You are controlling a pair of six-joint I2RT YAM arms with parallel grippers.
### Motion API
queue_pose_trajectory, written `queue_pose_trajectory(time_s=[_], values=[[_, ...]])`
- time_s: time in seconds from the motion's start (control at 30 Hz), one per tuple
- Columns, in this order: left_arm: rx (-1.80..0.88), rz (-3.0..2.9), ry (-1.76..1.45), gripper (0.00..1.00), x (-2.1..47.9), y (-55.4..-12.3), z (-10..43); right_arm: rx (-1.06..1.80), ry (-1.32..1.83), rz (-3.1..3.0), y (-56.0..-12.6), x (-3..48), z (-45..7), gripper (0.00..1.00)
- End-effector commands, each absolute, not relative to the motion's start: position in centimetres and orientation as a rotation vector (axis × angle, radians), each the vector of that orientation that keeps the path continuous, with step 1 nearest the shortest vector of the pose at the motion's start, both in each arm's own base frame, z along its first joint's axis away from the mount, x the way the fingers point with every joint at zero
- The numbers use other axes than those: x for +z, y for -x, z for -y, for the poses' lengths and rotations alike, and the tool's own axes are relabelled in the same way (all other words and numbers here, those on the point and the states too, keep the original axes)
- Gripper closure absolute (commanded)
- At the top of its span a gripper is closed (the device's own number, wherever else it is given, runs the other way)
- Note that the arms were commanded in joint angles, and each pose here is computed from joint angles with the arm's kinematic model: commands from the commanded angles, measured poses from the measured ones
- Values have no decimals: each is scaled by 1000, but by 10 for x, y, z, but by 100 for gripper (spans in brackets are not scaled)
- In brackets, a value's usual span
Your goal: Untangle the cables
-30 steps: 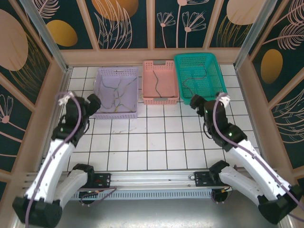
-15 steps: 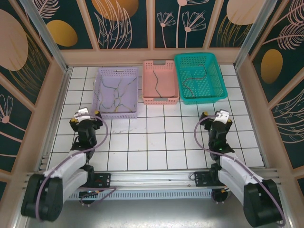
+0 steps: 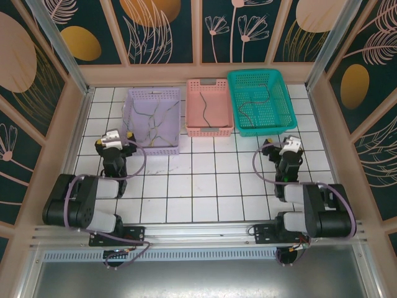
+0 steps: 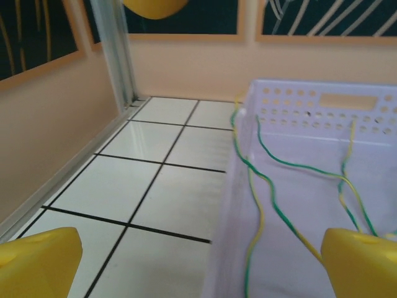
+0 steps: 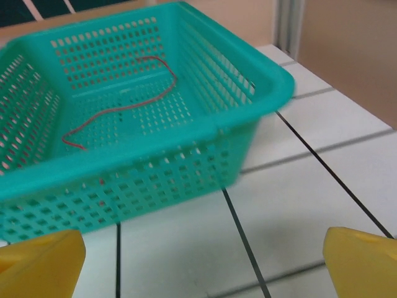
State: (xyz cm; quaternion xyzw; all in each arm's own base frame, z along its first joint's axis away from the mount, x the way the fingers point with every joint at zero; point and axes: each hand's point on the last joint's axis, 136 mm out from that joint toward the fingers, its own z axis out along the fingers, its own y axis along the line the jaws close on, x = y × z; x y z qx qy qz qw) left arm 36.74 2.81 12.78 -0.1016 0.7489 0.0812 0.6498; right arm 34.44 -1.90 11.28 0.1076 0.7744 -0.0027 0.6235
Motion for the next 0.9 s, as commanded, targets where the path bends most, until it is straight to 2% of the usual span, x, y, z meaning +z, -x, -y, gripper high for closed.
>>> queue_pose_trajectory(time_s=[0.0, 0.17, 0.87], values=[[118, -1626, 267, 1, 137, -370, -35, 26, -157, -1644, -359, 149, 14, 1], [134, -1611, 308, 1, 139, -366, -42, 64, -182, -1688, -368, 120, 23, 1], [138, -1614, 305, 1, 139, -366, -42, 71, -121, -1712, -377, 122, 11, 1]])
